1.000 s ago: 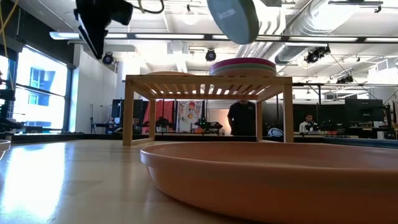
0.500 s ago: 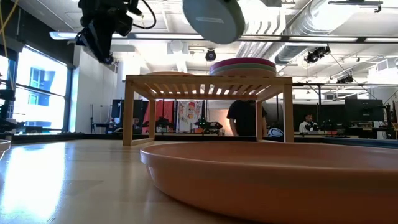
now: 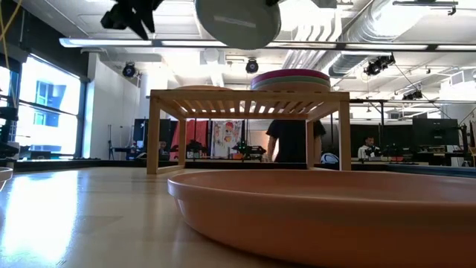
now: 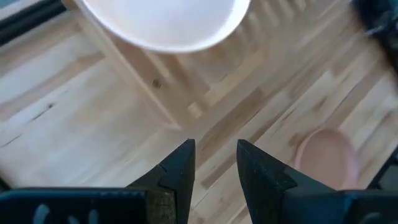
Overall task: Place and stack plates onto a shelf
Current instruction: Stack the light green plate on the light pink plate on the shelf
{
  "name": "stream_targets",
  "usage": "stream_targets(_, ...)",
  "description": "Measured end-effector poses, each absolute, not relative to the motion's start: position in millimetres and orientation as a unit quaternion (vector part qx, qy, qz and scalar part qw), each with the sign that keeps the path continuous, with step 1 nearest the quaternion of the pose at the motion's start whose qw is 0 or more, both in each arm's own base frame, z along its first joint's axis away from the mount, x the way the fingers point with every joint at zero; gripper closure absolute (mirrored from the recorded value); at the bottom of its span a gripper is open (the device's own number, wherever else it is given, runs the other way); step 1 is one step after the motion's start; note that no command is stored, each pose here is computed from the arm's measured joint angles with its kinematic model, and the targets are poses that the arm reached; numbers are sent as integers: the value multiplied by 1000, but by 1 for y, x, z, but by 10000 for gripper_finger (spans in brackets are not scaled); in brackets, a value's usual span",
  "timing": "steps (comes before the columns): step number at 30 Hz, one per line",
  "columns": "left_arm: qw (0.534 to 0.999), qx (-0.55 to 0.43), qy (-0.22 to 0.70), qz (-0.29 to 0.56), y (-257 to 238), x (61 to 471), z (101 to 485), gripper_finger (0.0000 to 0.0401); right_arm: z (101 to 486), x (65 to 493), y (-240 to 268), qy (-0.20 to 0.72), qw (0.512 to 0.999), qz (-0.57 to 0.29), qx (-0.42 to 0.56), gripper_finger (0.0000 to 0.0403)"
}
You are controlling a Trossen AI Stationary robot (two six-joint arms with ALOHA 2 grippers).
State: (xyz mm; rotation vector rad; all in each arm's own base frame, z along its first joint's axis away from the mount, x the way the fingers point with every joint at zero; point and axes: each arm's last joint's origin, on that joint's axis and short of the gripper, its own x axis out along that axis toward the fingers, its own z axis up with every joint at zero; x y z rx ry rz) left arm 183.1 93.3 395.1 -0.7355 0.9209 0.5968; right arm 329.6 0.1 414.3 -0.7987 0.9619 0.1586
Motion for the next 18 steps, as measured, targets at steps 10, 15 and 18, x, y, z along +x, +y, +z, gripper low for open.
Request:
stream_targets(10, 813, -374, 347, 281, 90, 185, 423, 295, 396, 343, 18, 465, 764, 140, -424, 403)
stream_targets(15, 810, -382, 350, 276, 87, 190, 422, 295, 387, 349, 27, 471, 747, 161, -441, 403)
stream_targets(18, 807, -382, 360, 271, 86, 197, 419, 295, 385, 350, 29, 470, 743, 172, -445, 403)
